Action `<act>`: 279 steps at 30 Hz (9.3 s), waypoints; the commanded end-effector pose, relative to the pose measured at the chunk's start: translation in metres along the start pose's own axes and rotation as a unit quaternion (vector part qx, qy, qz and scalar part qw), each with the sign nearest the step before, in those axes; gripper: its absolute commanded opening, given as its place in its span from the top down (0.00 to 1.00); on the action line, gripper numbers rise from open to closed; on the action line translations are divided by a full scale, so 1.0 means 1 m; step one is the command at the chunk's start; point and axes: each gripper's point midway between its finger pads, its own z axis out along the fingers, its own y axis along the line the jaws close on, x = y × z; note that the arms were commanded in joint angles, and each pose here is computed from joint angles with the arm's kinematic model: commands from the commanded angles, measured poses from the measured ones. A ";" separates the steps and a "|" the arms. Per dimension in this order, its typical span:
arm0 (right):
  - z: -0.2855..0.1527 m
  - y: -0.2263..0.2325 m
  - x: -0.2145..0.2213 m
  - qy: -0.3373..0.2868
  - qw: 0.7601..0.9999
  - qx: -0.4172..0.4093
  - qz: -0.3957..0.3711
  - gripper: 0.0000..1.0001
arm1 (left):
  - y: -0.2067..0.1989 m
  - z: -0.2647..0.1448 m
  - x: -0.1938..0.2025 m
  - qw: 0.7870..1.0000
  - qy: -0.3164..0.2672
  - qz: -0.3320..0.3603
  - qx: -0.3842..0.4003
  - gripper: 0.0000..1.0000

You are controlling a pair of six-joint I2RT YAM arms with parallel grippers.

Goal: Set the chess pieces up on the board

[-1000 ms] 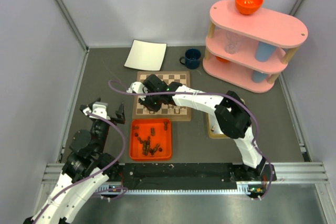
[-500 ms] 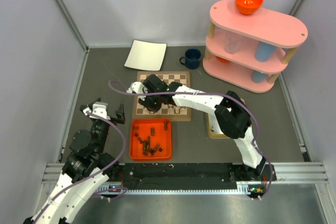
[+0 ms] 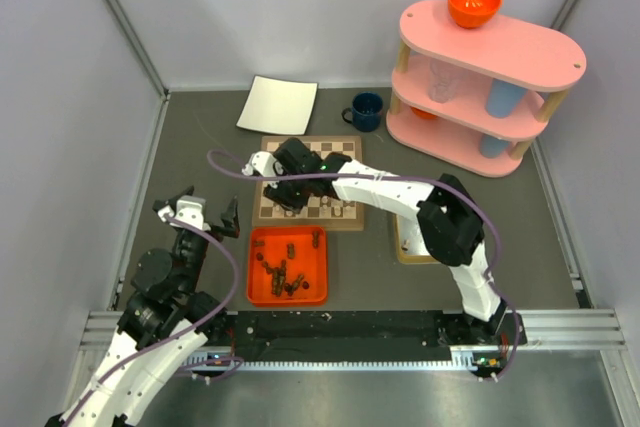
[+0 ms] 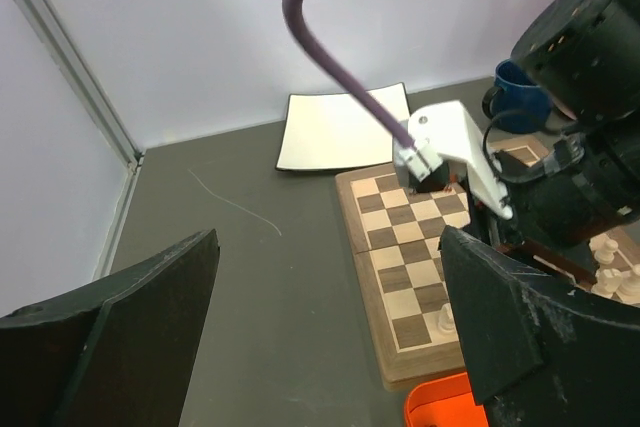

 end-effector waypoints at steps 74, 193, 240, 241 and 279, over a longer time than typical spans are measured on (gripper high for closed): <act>-0.234 -0.047 0.385 0.309 0.950 -0.050 0.002 0.60 | -0.088 0.039 0.066 0.968 0.182 0.015 0.174 0.02; -0.262 -0.098 0.229 0.042 0.980 0.092 0.170 1.00 | -0.089 0.047 0.045 0.959 0.178 -0.081 0.203 0.02; -0.031 -0.045 0.022 0.106 0.988 -0.072 -0.085 0.99 | -0.029 0.036 0.026 0.993 0.086 -0.044 0.066 0.03; -0.029 -0.043 0.023 0.109 0.988 -0.074 -0.085 0.99 | -0.029 0.035 0.025 0.993 0.085 -0.044 0.067 0.04; -0.017 -0.041 0.053 0.160 0.979 -0.076 -0.102 0.97 | -0.029 0.036 0.025 0.993 0.084 -0.047 0.070 0.03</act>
